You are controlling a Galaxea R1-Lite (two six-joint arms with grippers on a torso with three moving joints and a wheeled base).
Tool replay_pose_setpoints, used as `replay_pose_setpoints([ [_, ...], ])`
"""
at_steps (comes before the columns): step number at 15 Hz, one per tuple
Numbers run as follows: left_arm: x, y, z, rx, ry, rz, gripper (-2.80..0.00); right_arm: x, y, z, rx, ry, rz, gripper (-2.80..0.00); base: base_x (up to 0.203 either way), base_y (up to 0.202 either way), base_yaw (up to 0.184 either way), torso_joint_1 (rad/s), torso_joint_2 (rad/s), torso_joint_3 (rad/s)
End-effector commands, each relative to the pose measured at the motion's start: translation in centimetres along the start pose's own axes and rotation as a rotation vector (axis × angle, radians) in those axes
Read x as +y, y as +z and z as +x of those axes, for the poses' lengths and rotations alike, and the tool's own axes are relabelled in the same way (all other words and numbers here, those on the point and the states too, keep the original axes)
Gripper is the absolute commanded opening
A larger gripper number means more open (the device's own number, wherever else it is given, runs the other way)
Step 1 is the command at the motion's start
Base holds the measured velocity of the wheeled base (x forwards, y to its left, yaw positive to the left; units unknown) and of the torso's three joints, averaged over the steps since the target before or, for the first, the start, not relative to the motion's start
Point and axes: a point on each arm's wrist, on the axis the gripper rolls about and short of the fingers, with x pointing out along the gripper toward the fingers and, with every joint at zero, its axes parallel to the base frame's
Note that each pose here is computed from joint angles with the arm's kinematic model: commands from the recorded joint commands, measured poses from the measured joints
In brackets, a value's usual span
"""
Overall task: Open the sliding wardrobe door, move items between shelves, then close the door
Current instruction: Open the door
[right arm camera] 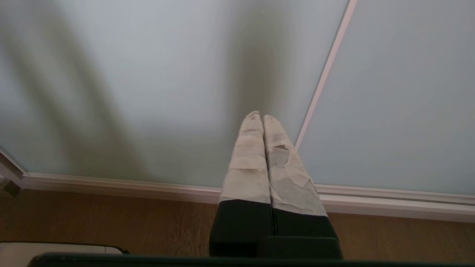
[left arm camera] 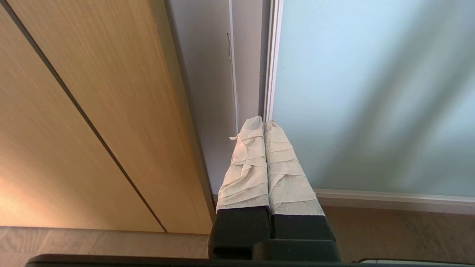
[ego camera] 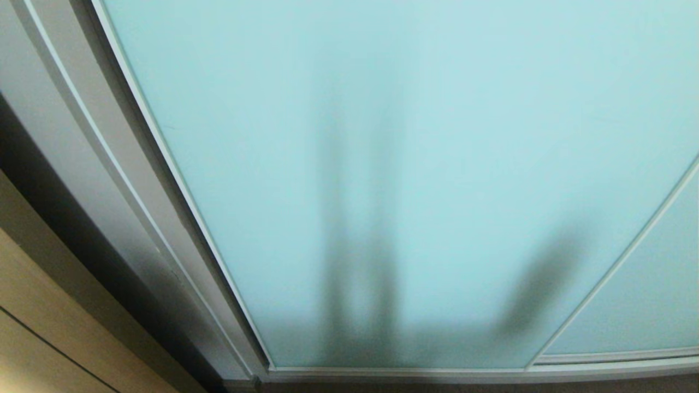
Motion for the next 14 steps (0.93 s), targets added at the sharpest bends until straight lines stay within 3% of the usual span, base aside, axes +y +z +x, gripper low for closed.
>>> replay_pose_setpoints([
  [1, 0.00, -0.04, 0.02, 0.003, 0.001, 0.000, -2.80, 0.00, -0.01, 0.01, 0.003, 0.001, 0.000, -2.80, 0.000, 0.000, 0.000, 0.000, 0.00, 0.000],
  [14, 0.00, -0.04, 0.02, 0.003, 0.001, 0.000, -2.80, 0.00, -0.01, 0.01, 0.003, 0.000, 0.000, -2.80, 0.000, 0.000, 0.000, 0.000, 0.00, 0.000],
])
